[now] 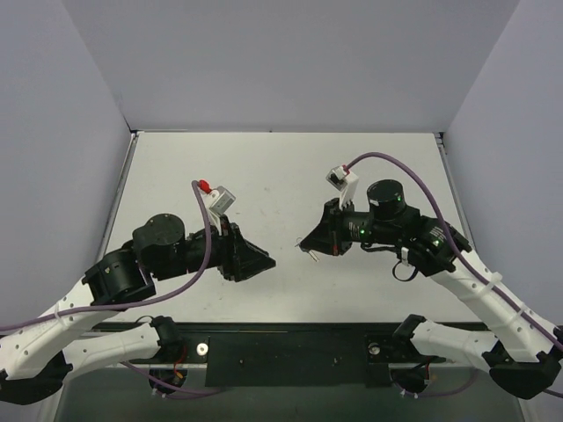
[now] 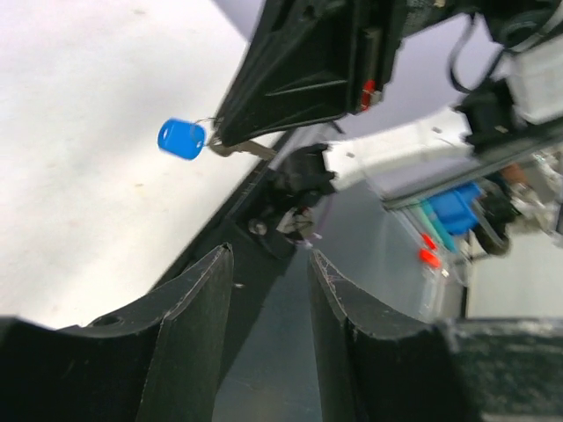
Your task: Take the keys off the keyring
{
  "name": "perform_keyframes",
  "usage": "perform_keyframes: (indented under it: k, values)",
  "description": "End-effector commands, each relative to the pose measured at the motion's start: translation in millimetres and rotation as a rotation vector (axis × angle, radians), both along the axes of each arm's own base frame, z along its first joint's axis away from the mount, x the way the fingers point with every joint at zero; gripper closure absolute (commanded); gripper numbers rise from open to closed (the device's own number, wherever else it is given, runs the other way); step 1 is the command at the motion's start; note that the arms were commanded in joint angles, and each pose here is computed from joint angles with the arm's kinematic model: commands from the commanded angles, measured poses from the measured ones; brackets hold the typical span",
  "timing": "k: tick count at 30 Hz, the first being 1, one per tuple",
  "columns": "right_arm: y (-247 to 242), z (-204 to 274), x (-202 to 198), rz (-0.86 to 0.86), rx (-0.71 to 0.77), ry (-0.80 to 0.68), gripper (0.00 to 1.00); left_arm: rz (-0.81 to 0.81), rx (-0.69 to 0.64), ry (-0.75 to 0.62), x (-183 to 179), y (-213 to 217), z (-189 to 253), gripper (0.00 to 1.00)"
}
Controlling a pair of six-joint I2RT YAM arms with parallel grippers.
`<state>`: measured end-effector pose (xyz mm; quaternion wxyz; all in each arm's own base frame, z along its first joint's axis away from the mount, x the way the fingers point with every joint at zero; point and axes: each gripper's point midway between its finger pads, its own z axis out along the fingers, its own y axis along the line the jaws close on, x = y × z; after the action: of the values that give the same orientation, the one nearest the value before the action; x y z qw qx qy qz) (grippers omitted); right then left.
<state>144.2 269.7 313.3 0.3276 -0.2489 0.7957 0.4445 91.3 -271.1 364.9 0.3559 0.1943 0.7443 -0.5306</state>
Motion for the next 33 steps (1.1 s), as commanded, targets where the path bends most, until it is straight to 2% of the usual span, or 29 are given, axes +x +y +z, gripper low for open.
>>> perform_keyframes:
  k: [1,5,11,15,17,19,22,25,28,33]
  values:
    - [1,-11,18,-0.054,-0.016,0.038,1.0,0.303,0.122,-0.018,42,34,-7,0.51]
    - [-15,-45,40,-0.265,-0.049,0.071,1.0,0.476,0.261,-0.003,65,58,-31,0.51]
    - [-44,-67,62,-0.533,-0.029,0.063,1.0,0.473,0.345,-0.015,67,60,-53,0.51]
    - [-47,-74,64,-0.611,-0.003,0.061,1.0,0.49,0.327,-0.022,69,62,-53,0.49]
    - [-44,-74,61,-0.586,0.003,0.051,1.0,0.475,0.322,-0.027,68,60,-52,0.49]
    - [-29,-64,54,-0.494,0.071,0.045,1.0,0.446,0.325,-0.028,66,55,-50,0.48]
    - [-13,-60,32,-0.296,0.033,0.032,1.0,0.372,0.333,-0.045,59,48,-41,0.48]
    - [0,-53,5,-0.103,0.043,0.03,1.0,0.238,0.318,-0.058,42,36,-32,0.48]
    - [12,-39,-27,0.091,0.146,0.053,1.0,0.095,0.293,-0.072,22,25,-21,0.48]
    - [18,-26,-44,0.203,0.218,0.06,1.0,-0.06,0.197,-0.083,0,8,-3,0.54]
